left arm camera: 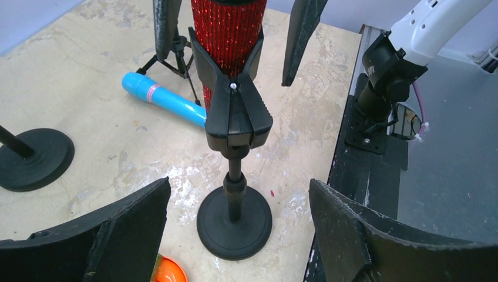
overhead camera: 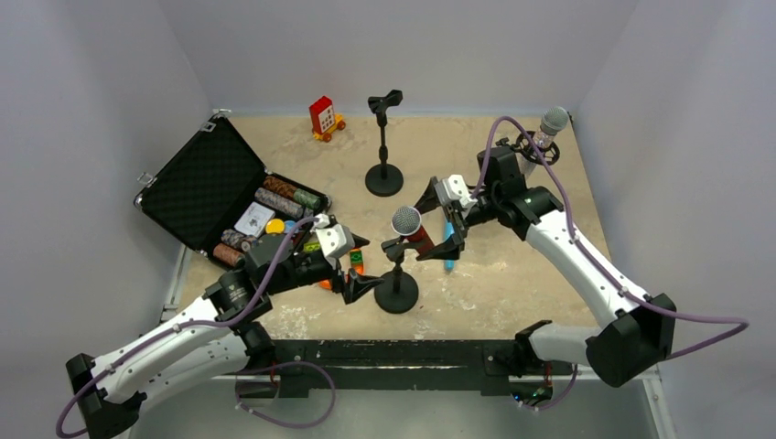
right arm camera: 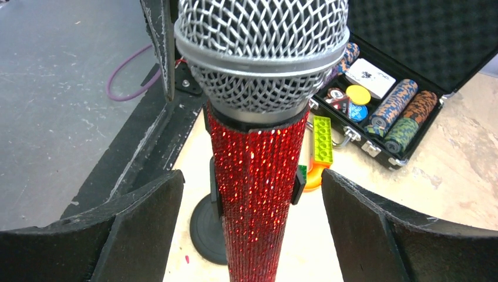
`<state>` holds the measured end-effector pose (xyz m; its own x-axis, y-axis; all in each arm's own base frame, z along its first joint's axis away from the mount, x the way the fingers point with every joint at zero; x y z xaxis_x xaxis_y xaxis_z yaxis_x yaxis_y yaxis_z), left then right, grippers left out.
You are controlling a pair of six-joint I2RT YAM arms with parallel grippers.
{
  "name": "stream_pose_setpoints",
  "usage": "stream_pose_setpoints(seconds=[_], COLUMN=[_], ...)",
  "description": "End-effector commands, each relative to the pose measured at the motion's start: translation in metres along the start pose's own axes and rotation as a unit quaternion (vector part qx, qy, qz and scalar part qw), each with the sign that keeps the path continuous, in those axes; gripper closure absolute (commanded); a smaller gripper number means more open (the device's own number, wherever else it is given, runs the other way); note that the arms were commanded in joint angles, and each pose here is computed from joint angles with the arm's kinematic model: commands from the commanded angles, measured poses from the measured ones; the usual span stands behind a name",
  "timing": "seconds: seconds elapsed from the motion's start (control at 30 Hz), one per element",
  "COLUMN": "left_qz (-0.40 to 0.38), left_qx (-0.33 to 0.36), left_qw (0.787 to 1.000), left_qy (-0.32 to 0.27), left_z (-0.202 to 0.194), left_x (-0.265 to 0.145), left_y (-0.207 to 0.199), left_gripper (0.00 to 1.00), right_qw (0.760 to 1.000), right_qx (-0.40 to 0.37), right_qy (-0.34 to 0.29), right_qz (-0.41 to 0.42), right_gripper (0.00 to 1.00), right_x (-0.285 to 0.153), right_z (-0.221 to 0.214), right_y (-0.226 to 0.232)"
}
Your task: Attach the microphones to the stand
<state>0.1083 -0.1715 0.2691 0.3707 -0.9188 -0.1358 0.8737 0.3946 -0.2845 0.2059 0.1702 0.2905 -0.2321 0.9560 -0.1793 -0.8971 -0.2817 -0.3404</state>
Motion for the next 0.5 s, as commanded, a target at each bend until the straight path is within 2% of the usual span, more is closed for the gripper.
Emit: stream_pose_setpoints(seconds=[0.0,0.1,0.17,0.4,0.47], left_qz=[-0.009,-0.007,-0.005,0.009,0.011], left_qx=[-0.010,-0.012,-0.011,-0.009,-0.008], left_qw=[1.000,1.000,1.000,1.000,1.000], left_qy=[-0.008,-0.010,-0.013,-0.016,-0.017], left_z=[-0.005,-0.007,-0.007,-0.009,-0.010], left_x=[-0.004,-0.007,-0.009,-0.018,-0.021], left_y=[-0.001,-0.001,-0.002,-0.002,-0.002], left_gripper=[0.09,0.09,0.09,0.09,0.09], right_qw=[1.000,1.000,0.999,0.999,0.999], right_qx=[-0.003,0.000,0.000,0.009,0.008], right_qy=[-0.010,-0.015,-0.018,-0.013,-0.009], right_qz=[0.013,0.022,0.029,0.042,0.038], right_gripper=[0.11,0.15,0.21,0.64,0.71], right_x=[0.005,0.009,0.011,0.010,0.008], right_z=[0.014,0.015,0.015,0.017,0.020], right_y=[-0.008,-0.010,-0.010,-0.005,-0.001])
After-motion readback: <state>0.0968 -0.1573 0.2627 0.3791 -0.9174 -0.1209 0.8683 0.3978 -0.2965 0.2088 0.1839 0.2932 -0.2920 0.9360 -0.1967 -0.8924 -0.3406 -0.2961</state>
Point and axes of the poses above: each gripper's point midway between its finger pads, its own x axis out along the fingers, its own y axis along the line the jaws close on, z = x × y, the point moved 10 cm from there along -x, back along the fingers, and after that the axes turned 13 degrees about -x, right-handed, at the moved point
